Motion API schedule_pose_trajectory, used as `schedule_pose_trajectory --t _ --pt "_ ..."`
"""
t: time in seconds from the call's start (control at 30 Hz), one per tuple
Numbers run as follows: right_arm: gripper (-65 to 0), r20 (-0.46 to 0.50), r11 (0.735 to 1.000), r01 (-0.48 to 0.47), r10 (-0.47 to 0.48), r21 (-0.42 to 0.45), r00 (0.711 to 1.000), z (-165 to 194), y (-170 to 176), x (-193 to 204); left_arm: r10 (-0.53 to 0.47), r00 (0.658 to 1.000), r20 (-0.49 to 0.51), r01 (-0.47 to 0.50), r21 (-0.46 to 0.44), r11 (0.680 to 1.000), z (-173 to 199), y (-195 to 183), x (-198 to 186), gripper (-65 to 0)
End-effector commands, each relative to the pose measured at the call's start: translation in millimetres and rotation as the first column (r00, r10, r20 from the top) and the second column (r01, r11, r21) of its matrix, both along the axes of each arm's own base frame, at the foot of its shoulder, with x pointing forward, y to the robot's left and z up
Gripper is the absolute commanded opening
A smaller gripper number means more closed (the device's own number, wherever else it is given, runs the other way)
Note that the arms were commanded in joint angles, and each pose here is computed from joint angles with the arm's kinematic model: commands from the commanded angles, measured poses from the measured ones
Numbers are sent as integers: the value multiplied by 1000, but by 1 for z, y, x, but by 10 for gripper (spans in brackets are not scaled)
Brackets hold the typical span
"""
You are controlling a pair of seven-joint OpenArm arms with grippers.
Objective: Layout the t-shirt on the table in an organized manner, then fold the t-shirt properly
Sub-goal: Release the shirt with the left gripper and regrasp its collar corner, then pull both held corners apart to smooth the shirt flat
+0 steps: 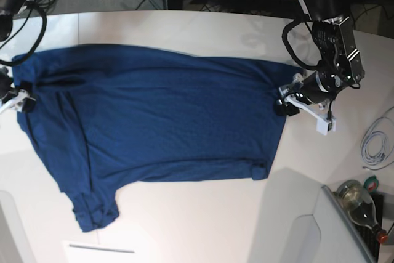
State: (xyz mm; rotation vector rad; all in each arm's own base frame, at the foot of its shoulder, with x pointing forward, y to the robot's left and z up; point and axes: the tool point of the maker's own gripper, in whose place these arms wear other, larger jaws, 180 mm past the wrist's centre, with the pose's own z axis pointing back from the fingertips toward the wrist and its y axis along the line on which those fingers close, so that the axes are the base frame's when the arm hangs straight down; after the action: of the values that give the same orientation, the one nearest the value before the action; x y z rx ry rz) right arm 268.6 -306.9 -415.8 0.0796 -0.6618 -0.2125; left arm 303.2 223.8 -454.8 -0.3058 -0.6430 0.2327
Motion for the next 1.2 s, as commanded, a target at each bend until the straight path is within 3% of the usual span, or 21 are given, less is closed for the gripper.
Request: schedule_pose_trajectory --t 0.0,0.07,0.13,0.27,0.33,0.47,0.57,0.83,1.07,1.17 --pt "-315 74 999 -2 5 -42 997 20 -8 8 12 994 107 -13 14 1000 25 7 24 -140" --pt "-315 101 998 -7 13 -55 995 24 -2 1 15 988 154 -20 35 999 36 10 26 -77" --pt "-314 113 997 26 -18 -68 993 27 -6 -15 1 982 190 -15 74 997 47 14 18 -54" --pt "-308 138 971 237 -233 -12 963 23 -27 -56 -26 981 191 2 124 992 49 12 -21 -54" --pt "-308 133 960 280 -277 0 952 19 -35 -74 16 980 201 -35 91 995 40 10 -45 -54" --pt "-308 141 975 223 -219 -12 966 19 -34 -92 236 943 234 -235 -32 971 30 40 -89 -54" --pt "-308 137 966 257 -253 -15 958 18 -41 -101 309 931 195 -300 -78 951 13 49 -104 -56" --pt "-308 76 959 280 -283 49 956 -8 -36 -112 369 915 164 -348 -141 927 -12 46 -89 -58" --pt "-309 59 956 286 -290 68 955 -16 -34 -115 302 940 157 -277 -164 947 -16 19 -77 -59" --pt "-311 59 956 286 -290 68 955 -16 -34 -115 298 943 146 -274 -165 947 -18 16 -79 -138"
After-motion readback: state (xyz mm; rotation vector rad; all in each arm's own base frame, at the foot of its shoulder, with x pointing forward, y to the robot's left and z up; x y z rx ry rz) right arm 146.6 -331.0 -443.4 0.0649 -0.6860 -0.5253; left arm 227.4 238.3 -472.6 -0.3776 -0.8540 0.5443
